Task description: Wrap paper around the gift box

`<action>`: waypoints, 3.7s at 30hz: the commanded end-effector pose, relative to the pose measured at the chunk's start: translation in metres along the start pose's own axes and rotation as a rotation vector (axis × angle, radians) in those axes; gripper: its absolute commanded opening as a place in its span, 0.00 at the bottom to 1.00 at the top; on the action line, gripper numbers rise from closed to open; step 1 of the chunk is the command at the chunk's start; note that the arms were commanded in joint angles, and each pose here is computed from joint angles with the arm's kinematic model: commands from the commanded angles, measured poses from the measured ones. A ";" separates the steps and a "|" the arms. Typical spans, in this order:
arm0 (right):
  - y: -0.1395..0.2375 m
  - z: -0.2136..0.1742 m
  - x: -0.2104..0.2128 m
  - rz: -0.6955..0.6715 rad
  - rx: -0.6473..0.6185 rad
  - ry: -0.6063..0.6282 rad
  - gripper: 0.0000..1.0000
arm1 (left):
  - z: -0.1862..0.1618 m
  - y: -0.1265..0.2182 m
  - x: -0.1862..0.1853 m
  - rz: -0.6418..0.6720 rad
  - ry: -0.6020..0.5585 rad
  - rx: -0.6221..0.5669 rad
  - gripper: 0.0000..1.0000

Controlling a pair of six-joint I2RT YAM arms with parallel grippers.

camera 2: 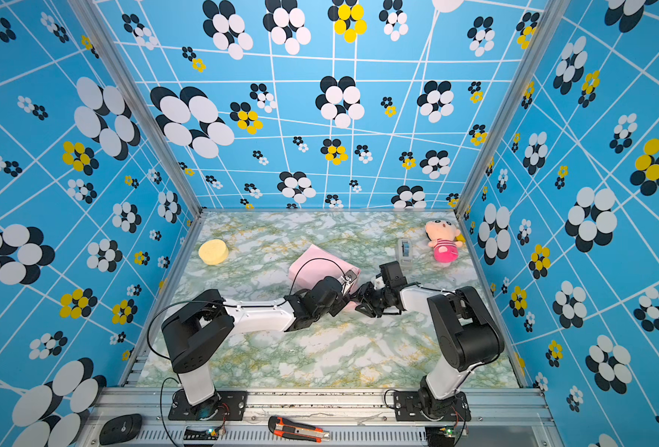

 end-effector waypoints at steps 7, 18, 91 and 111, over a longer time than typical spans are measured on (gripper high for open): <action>-0.005 0.031 0.004 0.084 -0.205 -0.044 0.48 | -0.041 0.001 0.008 -0.010 0.008 0.141 0.58; 0.007 0.058 0.013 0.123 -0.281 0.098 0.49 | -0.040 0.003 0.011 -0.005 0.010 0.137 0.58; 0.026 0.041 0.022 0.138 -0.245 -0.082 0.25 | 0.002 -0.006 0.077 -0.209 0.334 0.274 0.46; 0.020 0.035 0.016 0.108 -0.210 -0.113 0.03 | 0.056 0.024 0.056 -0.205 0.066 0.057 0.76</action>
Point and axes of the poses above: each gripper's point midway between its finger pads, its own y axis back along the fingers, its own x axis along the line the jaws close on, z = x × y, the point moved 1 cm from there along y, back along the fingers, and after that the axes turned 15 degrees about y, right-handed, at the moved point
